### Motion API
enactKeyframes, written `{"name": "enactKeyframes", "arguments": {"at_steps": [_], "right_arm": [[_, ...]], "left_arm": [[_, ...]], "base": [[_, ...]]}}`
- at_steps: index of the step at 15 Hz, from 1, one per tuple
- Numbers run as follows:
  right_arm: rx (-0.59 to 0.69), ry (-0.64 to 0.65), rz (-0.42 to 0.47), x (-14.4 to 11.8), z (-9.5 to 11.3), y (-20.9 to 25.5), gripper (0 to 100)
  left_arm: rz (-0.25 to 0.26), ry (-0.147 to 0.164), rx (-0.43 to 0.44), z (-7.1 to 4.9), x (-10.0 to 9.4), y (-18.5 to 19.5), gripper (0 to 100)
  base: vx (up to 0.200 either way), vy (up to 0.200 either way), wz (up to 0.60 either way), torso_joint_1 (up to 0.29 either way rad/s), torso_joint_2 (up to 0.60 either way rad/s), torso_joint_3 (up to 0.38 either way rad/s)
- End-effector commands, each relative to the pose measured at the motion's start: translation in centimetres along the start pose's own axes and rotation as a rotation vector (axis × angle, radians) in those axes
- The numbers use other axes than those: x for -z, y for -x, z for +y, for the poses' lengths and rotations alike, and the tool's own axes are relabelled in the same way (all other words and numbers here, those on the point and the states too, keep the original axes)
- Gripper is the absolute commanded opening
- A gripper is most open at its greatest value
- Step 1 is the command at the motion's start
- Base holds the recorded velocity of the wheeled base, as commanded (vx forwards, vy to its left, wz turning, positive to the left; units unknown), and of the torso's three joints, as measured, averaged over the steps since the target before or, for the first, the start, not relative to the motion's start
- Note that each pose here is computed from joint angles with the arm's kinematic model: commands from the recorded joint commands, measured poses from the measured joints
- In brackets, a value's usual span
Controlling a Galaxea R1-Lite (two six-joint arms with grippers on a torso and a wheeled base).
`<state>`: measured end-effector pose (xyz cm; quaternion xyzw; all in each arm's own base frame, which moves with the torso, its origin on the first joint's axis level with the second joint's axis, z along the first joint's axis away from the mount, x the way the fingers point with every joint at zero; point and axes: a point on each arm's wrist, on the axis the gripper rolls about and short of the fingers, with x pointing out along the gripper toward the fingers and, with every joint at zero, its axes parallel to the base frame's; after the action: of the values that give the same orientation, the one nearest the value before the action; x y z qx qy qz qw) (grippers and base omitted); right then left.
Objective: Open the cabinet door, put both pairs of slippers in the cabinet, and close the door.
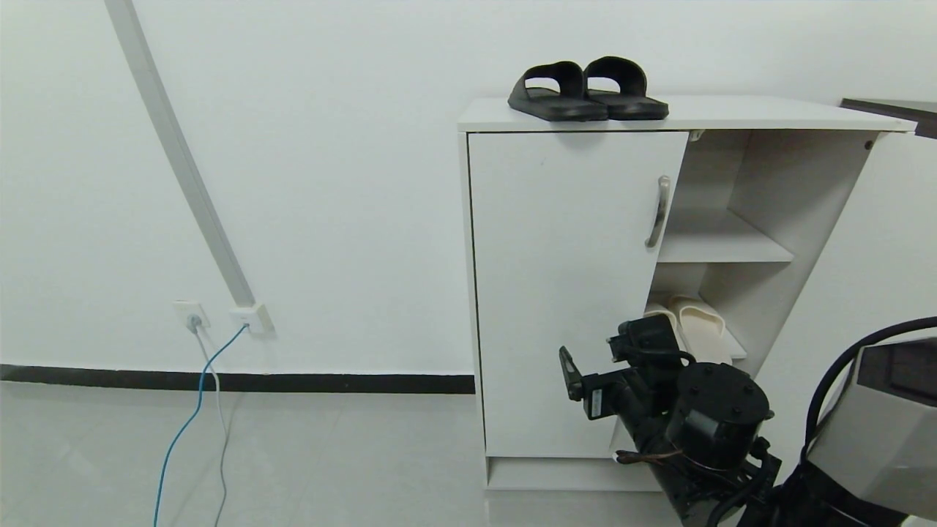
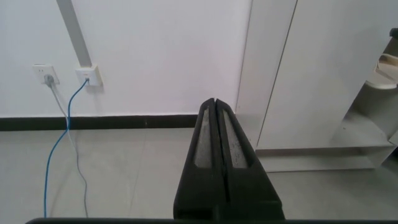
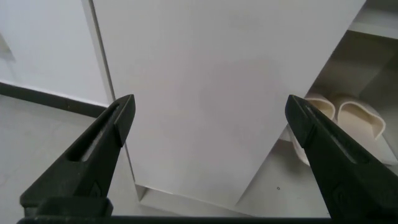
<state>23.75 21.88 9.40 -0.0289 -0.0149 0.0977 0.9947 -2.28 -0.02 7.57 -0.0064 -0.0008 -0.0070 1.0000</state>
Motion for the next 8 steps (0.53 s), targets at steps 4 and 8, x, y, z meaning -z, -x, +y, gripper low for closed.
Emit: {"name": "enactKeyframes", "arguments": {"at_steps": [4,8], "right_arm": [[-0.001,0.004,0.003,0.13,0.04,0.01,100],[-0.001,0.007,0.005,0.16,0.02,0.03,100]], "left_arm": [[-0.001,0.001,0.000,0.00,-0.03,0.01,0],[0.000,0.001,0.000,0.00,0.01,0.00,0]], "base": [[0.000,0.000,0.00,0.006,-0.07,-0.109],[0.000,0.000,0.00,0.035,-0.44,-0.351]]}}
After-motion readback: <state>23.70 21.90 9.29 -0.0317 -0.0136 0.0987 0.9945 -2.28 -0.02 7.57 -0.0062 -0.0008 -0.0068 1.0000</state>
